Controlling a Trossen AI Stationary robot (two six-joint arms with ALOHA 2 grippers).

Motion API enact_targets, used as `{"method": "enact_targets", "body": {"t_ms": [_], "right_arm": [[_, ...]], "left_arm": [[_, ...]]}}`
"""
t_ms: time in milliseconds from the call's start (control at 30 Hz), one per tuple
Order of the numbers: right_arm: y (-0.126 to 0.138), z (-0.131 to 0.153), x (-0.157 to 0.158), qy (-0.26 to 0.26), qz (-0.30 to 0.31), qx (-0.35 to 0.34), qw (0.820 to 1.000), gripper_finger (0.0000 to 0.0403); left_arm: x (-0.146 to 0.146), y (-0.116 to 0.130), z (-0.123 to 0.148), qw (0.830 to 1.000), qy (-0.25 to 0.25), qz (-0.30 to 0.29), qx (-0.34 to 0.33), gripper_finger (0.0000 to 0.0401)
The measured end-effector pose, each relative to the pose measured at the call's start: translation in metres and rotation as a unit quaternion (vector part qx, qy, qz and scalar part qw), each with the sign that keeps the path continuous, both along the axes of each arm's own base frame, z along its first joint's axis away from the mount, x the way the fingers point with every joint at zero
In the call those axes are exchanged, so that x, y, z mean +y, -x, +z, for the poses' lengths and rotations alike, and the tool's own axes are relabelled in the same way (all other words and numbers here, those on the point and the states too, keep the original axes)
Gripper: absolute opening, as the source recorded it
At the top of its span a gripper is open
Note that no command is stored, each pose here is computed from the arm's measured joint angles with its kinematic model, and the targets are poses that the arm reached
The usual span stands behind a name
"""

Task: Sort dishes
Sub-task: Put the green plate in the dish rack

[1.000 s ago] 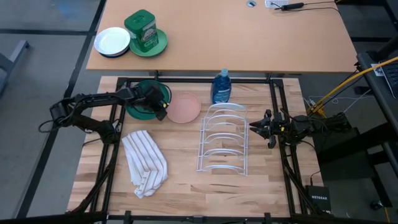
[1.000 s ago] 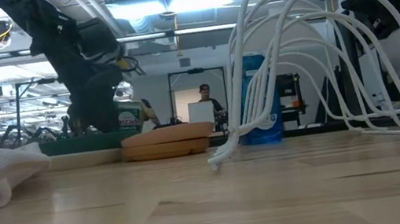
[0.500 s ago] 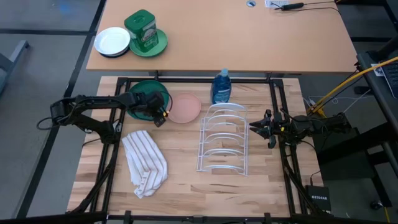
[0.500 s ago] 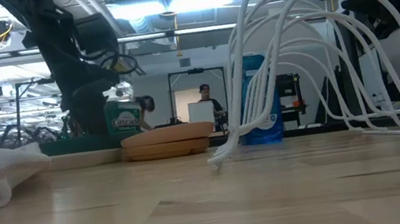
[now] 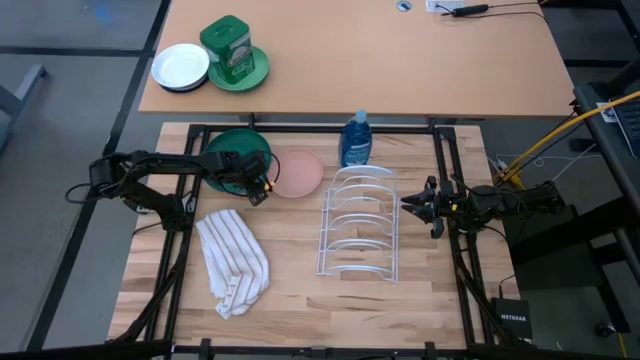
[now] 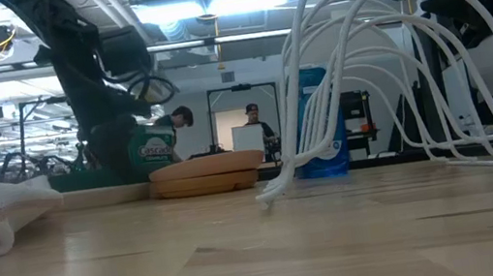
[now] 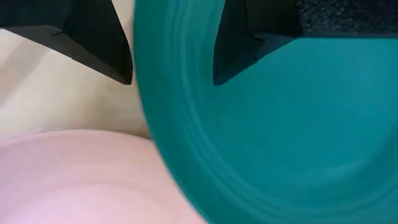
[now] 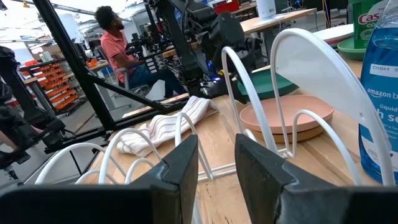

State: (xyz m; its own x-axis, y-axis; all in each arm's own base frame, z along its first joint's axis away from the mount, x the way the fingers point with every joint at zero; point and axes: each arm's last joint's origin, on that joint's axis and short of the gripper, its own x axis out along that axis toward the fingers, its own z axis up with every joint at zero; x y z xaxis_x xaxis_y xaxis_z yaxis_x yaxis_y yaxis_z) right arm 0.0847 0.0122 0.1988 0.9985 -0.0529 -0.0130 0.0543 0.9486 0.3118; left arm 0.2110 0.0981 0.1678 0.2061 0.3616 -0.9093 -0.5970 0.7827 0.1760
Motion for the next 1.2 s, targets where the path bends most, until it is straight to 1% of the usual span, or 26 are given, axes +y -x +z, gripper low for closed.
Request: {"method": "enact_targets", "body": {"t_ms": [100, 200, 300, 500, 533, 567, 700, 833, 1000, 1133, 1200], "right_arm": [[0.000, 0.000, 0.000, 0.000, 0.000, 0.000, 1.000, 0.0111], [0.000, 0.000, 0.000, 0.000, 0.000, 0.000, 1.000, 0.0111], [0.000, 0.000, 0.000, 0.000, 0.000, 0.000, 1.000, 0.0111], [0.000, 0.000, 0.000, 0.000, 0.000, 0.000, 1.000, 0.0111], [0.000, 0.000, 0.000, 0.000, 0.000, 0.000, 1.000, 0.0111], [0.000, 0.000, 0.000, 0.000, 0.000, 0.000, 1.000, 0.0111], [0.000, 0.000, 0.000, 0.000, 0.000, 0.000, 1.000, 0.0111], [0.000, 0.003, 0.000, -0.003, 0.000, -0.014, 1.000, 0.0111], [0.000, 0.010, 0.000, -0.012, 0.000, -0.049, 0.999, 0.0111], [0.001, 0.014, -0.001, -0.043, -0.008, -0.072, 0.996, 0.0111], [0.001, 0.016, -0.002, -0.070, -0.019, -0.086, 0.994, 0.0111]], "left_arm": [[0.002, -0.003, -0.004, 1.000, -0.013, 0.008, 0.000, 0.0207], [0.003, -0.005, -0.005, 1.000, -0.017, 0.007, -0.004, 0.0181], [0.003, -0.005, -0.005, 1.000, -0.016, 0.007, -0.004, 0.0137], [0.000, -0.006, -0.005, 1.000, -0.016, 0.013, -0.002, 0.0028], [0.000, -0.006, -0.005, 1.000, -0.019, 0.016, -0.002, 0.0016], [-0.001, -0.006, -0.005, 1.000, -0.019, 0.019, -0.005, 0.0011], [-0.006, -0.008, -0.003, 0.999, -0.017, 0.032, -0.017, 0.0014], [-0.011, -0.011, 0.008, 0.998, -0.041, 0.038, -0.033, 0.0005], [-0.015, -0.016, 0.036, 0.992, -0.076, 0.042, -0.087, 0.0002], [-0.019, -0.015, 0.061, 0.986, -0.092, 0.040, -0.135, 0.0001], [-0.022, -0.013, 0.073, 0.981, -0.102, 0.042, -0.160, 0.0001]]}}
